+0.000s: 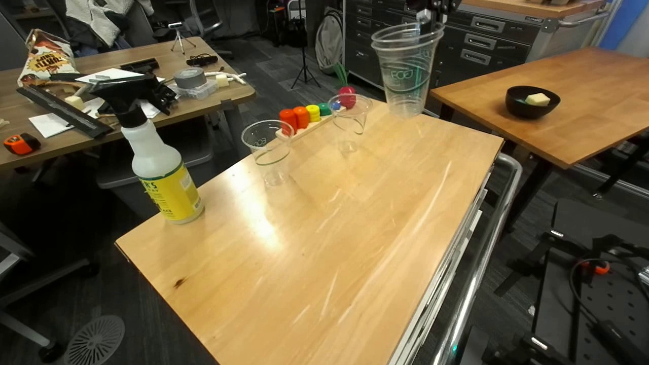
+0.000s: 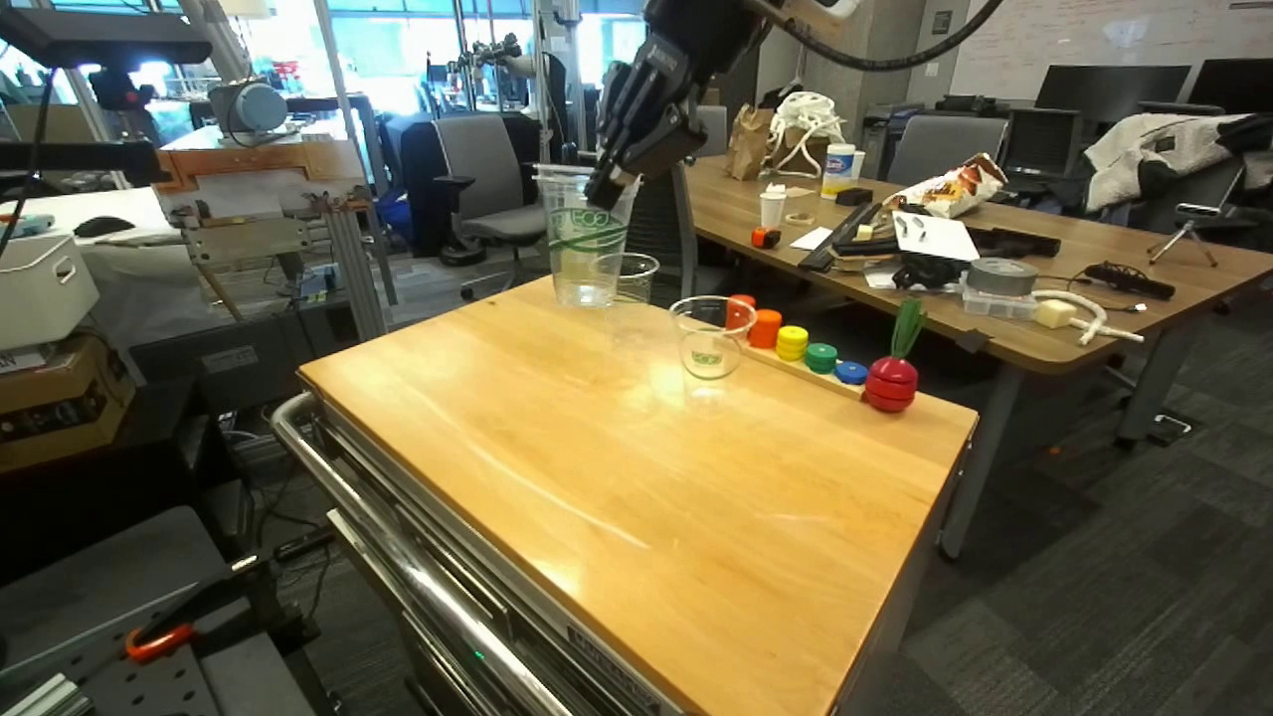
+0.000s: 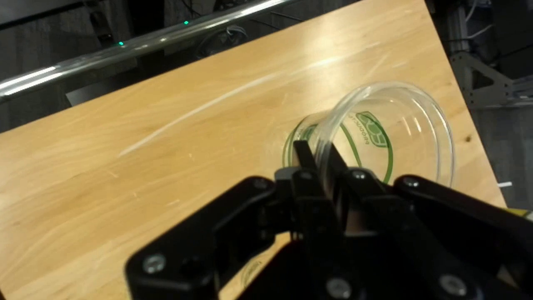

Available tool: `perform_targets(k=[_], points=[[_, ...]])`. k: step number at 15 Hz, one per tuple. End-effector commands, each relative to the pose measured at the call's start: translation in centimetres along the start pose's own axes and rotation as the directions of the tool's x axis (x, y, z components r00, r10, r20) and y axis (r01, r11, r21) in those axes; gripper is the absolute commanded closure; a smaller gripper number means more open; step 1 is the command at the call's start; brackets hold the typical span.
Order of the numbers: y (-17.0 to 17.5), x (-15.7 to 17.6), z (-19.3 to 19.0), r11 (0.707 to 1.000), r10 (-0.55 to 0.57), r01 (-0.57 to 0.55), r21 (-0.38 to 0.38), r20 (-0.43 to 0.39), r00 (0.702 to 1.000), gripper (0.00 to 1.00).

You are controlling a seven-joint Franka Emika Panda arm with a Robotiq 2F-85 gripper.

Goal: Put the cups one inside the other

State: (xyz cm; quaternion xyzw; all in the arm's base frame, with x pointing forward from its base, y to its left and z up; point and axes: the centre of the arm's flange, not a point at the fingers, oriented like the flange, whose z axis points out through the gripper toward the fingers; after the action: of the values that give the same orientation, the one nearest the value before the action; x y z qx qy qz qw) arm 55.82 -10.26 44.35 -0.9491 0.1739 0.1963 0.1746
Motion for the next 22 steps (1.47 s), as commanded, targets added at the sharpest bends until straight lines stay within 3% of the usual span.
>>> perform_targets(k=[1, 6, 11, 16, 22], points=[[-1.7, 3.4, -2.9, 0.997, 0.038, -0.033, 0.067, -0.072, 0.997, 0.98], [-2.0, 8.8, -4.2, 0.994, 0.085, -0.070, 0.080, -0.197, 0.977, 0.98], [-0.6, 12.4, -4.4, 0.989, 0.122, -0.100, 0.107, -0.223, 0.967, 0.98], [0.8, 12.5, -3.7, 0.987, 0.126, -0.101, 0.125, -0.206, 0.971, 0.98], [-0.6, 11.1, -2.3, 0.990, 0.079, -0.056, 0.128, -0.179, 0.981, 0.98]])
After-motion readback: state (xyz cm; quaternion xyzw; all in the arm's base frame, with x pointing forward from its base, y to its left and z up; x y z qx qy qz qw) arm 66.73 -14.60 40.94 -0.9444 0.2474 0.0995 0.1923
